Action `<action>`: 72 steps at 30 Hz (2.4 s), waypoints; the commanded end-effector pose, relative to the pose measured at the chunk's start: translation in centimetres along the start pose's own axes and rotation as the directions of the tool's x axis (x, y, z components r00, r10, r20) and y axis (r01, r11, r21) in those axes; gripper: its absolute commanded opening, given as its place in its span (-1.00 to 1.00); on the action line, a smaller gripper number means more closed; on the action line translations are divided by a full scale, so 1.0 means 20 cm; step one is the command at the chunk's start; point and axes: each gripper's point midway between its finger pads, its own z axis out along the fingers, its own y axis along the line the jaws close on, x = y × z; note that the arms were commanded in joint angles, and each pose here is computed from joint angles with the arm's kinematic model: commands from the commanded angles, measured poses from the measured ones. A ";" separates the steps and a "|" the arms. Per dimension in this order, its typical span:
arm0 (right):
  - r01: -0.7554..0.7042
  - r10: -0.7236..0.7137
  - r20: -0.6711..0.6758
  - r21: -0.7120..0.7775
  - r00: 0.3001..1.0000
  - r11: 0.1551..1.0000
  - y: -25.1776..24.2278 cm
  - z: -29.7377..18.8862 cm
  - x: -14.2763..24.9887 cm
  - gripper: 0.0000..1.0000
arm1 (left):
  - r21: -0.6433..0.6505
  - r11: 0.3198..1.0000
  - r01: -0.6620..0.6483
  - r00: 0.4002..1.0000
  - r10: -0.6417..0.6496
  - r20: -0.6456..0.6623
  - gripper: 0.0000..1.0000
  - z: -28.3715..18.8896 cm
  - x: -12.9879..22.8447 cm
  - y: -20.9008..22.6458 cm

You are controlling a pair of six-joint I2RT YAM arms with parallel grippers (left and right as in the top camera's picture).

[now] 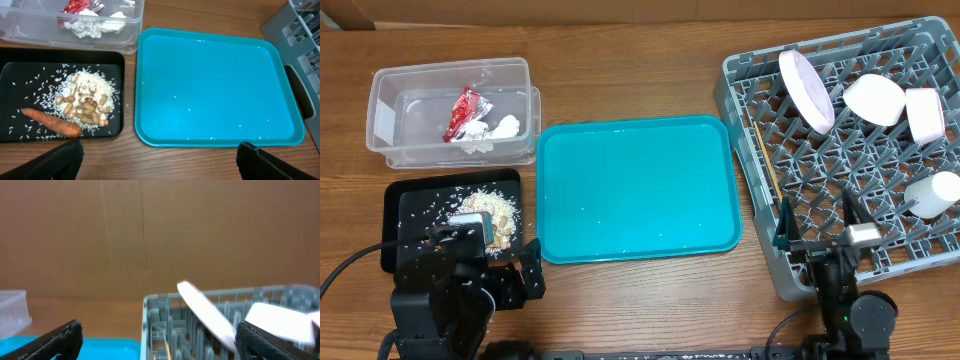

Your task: Sort waste into correct bins and load items into the dishwasher

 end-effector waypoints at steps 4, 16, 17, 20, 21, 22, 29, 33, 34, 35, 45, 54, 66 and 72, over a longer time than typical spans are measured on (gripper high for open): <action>0.004 0.008 -0.147 0.076 0.989 0.997 -0.07 -0.02 0.20 1.00 | 0.011 1.000 0.011 1.000 -0.011 0.002 1.00 0.00 0.00 -0.01; 0.003 0.008 -0.147 0.075 0.989 0.997 -0.07 -0.02 0.20 1.00 | 0.011 1.000 0.011 1.000 -0.011 0.001 1.00 0.00 0.00 -0.01; 0.003 0.008 -0.147 0.075 0.989 0.997 -0.07 -0.02 0.20 1.00 | 0.011 1.000 0.011 1.000 -0.011 0.001 0.99 0.00 0.00 -0.01; 0.003 0.008 -0.147 0.075 0.989 0.997 -0.07 -0.02 0.20 1.00 | 0.011 1.000 0.011 1.000 -0.011 0.001 0.99 0.00 0.00 -0.01; 0.003 0.008 -0.147 0.075 0.989 0.997 -0.07 -0.02 0.20 1.00 | 0.011 1.000 0.011 1.000 -0.011 0.002 1.00 0.00 0.00 -0.01; 0.003 0.008 -0.147 0.075 0.989 0.997 -0.07 -0.02 0.20 1.00 | 0.011 1.000 0.011 1.000 -0.011 0.001 1.00 0.00 0.00 -0.01; 0.003 0.008 -0.147 0.075 0.989 0.997 -0.07 -0.02 0.20 1.00 | 0.011 1.000 0.011 1.000 -0.011 0.001 0.99 0.00 0.00 -0.01; 0.003 0.008 -0.147 0.075 0.989 0.997 -0.07 -0.02 0.20 1.00 | 0.011 1.000 0.011 1.000 -0.011 0.001 1.00 0.00 0.00 -0.01; 0.003 0.008 -0.147 0.075 0.989 0.997 -0.07 -0.02 0.20 1.00 | 0.011 1.000 0.011 1.000 -0.011 0.001 1.00 0.00 0.00 -0.01; 0.003 0.008 -0.147 0.075 0.989 0.997 -0.07 -0.02 0.20 1.00 | 0.011 1.000 0.011 1.000 -0.011 0.001 0.99 0.00 0.00 -0.01; 0.003 0.008 -0.147 0.075 0.989 0.997 -0.07 -0.02 0.20 1.00 | -0.012 1.000 -0.005 0.999 0.006 0.046 0.99 0.00 0.00 0.02; 0.003 0.008 -0.147 0.075 0.989 0.997 -0.07 -0.02 0.20 1.00 | 0.037 0.999 -0.029 0.956 0.017 0.294 0.99 0.27 0.07 0.05; 0.003 0.008 -0.147 0.075 0.989 0.997 -0.07 -0.02 0.20 1.00 | 0.017 0.983 -0.184 0.764 0.132 0.632 1.00 0.47 0.01 0.04; 0.003 0.008 -0.147 0.075 0.989 0.997 -0.07 -0.02 0.20 1.00 | 0.024 0.975 -0.220 0.766 0.157 0.624 1.00 0.56 0.08 0.04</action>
